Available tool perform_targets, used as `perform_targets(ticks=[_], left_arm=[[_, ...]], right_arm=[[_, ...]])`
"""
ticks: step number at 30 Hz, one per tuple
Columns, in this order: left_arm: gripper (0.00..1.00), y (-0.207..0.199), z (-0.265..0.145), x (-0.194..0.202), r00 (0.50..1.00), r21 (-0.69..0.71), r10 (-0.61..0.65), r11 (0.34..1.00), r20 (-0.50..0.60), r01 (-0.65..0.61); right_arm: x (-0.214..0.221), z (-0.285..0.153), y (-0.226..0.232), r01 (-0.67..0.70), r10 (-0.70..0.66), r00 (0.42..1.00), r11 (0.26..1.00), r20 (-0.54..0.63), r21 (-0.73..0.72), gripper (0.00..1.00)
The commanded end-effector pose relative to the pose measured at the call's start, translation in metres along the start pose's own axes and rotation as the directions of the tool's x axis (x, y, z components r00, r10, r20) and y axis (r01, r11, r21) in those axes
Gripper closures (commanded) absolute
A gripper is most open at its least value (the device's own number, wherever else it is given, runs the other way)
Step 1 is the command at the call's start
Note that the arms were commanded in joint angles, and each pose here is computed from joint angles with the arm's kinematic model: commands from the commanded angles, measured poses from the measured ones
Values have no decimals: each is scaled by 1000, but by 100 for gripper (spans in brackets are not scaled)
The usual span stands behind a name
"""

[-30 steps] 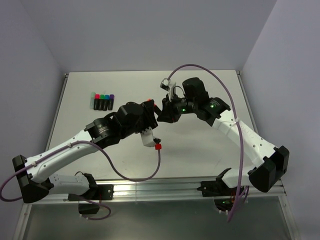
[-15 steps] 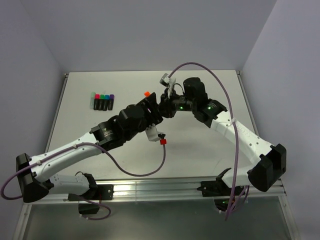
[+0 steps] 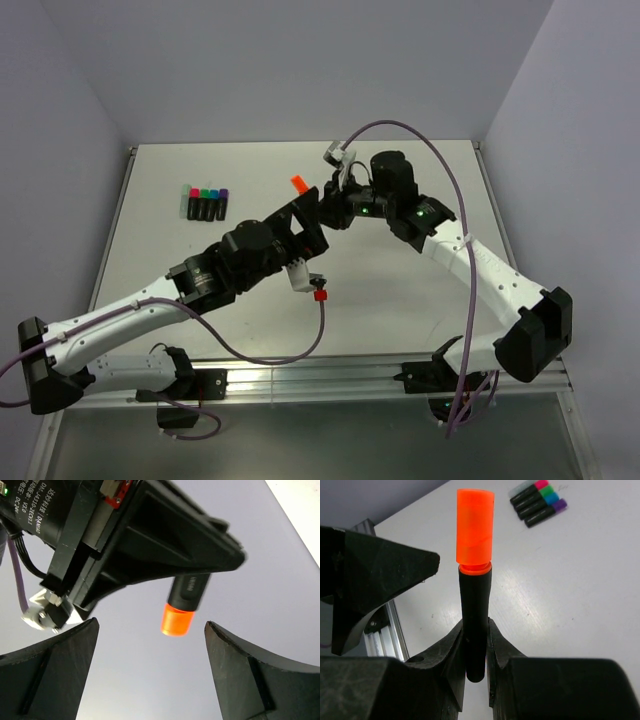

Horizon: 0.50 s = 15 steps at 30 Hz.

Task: Insert the pens into the pen caps
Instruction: Insert the pen cap onto the pen.

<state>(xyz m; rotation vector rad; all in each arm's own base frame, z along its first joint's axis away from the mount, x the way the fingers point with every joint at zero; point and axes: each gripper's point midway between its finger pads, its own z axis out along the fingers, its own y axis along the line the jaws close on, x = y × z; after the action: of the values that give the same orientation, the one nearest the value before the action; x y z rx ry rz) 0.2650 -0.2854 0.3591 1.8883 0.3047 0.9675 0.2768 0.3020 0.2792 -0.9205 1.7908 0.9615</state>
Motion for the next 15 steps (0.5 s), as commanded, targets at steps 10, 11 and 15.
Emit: perform_targets(ticks=[10,11,15], left_arm=[[0,-32,-13,7,986,110,-155,981,-61,161],[0,-38,-14,6,981,129,-184,973,-68,192],[1,-52,-24,7,921,180,-378,904,-94,389]], right_arm=[[-96,-31,-10,80,-85,975,996,206,30,100],[-99,-34,-15,78,-86,973,996,213,43,100],[-106,-42,-25,60,-70,971,997,228,51,100]])
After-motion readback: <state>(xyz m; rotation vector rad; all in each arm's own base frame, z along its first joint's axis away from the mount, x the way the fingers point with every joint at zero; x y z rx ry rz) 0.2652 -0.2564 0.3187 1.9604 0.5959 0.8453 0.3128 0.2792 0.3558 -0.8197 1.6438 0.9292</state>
